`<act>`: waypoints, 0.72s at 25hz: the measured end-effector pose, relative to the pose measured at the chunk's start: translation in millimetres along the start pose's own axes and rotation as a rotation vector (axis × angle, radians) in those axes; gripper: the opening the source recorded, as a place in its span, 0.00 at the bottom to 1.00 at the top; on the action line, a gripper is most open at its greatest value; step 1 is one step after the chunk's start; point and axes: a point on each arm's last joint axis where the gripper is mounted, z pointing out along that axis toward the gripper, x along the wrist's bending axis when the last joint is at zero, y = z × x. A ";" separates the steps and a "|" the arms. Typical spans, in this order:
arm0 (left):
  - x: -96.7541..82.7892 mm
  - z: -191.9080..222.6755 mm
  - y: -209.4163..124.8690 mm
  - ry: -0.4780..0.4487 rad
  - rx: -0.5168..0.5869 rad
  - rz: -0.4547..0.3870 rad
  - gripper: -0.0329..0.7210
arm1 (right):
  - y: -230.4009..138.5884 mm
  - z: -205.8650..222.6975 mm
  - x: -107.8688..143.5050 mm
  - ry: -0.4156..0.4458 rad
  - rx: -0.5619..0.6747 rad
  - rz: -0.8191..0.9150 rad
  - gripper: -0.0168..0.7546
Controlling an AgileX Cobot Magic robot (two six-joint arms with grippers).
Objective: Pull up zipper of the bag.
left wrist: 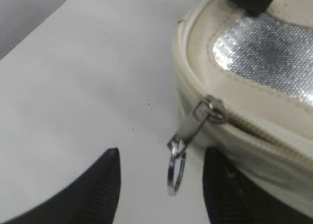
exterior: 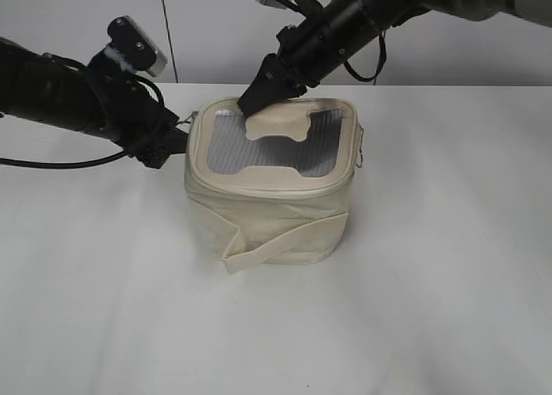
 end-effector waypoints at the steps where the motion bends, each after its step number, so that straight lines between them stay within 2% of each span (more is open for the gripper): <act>1: 1.3 3.8 0.5 -0.003 0.003 0.011 0.56 | -0.1 0.0 0.0 0.000 0.001 0.001 0.08; 6: 1.8 15.4 11.7 0.006 0.033 0.169 0.41 | -0.4 -0.3 -0.6 -0.004 0.003 0.001 0.08; 9: -3.3 19.3 16.9 0.016 0.046 0.228 0.33 | -0.6 -1.4 -1.8 -0.007 0.002 0.005 0.08; 12: -6.6 21.3 19.3 0.012 0.045 0.243 0.14 | -0.6 -1.4 -1.6 -0.005 0.002 0.006 0.08; 13: -7.3 21.6 19.7 0.009 0.044 0.243 0.11 | -0.6 -1.4 -1.6 -0.005 0.002 0.006 0.08; 18: -9.2 19.4 18.5 0.008 0.052 0.180 0.06 | -0.5 -1.4 -1.4 -0.002 0.001 0.007 0.08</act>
